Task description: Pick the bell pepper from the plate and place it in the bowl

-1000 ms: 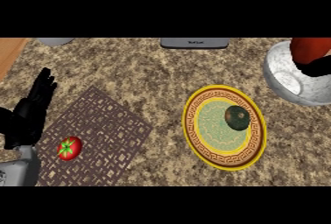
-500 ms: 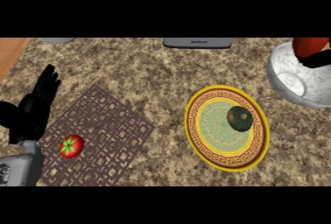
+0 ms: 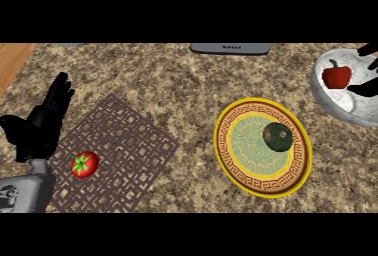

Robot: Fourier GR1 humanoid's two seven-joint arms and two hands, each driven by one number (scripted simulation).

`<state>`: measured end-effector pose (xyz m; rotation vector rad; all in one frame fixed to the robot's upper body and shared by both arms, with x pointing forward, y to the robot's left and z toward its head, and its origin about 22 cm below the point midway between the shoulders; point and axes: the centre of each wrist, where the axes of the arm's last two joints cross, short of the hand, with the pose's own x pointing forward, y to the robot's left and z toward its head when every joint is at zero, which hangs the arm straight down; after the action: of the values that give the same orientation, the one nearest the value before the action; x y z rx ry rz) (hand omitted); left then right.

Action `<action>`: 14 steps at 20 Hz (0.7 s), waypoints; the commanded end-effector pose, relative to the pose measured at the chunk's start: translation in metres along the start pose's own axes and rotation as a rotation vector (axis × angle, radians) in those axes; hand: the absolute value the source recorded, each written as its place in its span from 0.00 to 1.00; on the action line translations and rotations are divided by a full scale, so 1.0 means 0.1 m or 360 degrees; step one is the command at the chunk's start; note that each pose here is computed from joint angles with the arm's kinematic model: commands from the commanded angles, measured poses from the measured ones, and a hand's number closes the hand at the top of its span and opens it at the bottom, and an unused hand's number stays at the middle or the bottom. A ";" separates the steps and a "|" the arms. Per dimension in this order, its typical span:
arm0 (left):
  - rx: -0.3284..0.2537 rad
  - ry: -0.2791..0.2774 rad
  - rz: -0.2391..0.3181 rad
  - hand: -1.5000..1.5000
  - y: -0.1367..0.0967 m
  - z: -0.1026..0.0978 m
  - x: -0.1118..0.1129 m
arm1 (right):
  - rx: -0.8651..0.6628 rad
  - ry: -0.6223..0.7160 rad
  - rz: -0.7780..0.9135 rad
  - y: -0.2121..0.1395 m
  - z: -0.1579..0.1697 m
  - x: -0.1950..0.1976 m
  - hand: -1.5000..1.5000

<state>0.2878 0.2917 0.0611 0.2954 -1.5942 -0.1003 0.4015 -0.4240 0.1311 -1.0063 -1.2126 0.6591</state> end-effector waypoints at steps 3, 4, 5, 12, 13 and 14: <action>-0.0027 -0.0028 0.0001 0.50 0.04 0.07 -0.07 | 0.0123 -0.0119 -0.0228 0.19 0.04 -0.25 0.00; -0.0047 -0.0025 -0.0008 0.50 0.07 0.00 0.01 | 0.0106 -0.0125 -0.0361 -0.01 -0.02 -0.14 0.00; -0.0022 0.0019 -0.0007 0.50 0.07 -0.02 0.02 | 0.0060 -0.0141 -0.0436 -0.09 0.02 -0.28 0.00; 0.0014 0.0006 -0.0005 0.50 0.04 0.07 -0.09 | -0.0289 -0.0264 -0.1369 -0.49 0.05 -0.42 0.00; 0.0036 0.0019 -0.0004 0.50 0.04 0.05 -0.10 | -0.0301 -0.0212 -0.1393 -0.47 0.13 -0.61 0.00; 0.0029 0.0010 0.0001 0.50 0.09 0.01 -0.02 | -0.0297 -0.0207 -0.1425 -0.59 0.18 -0.72 0.00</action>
<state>0.2836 0.2975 0.0563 0.3043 -1.5882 -0.0900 0.3785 -0.4795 0.1443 -0.5629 -1.6136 0.0681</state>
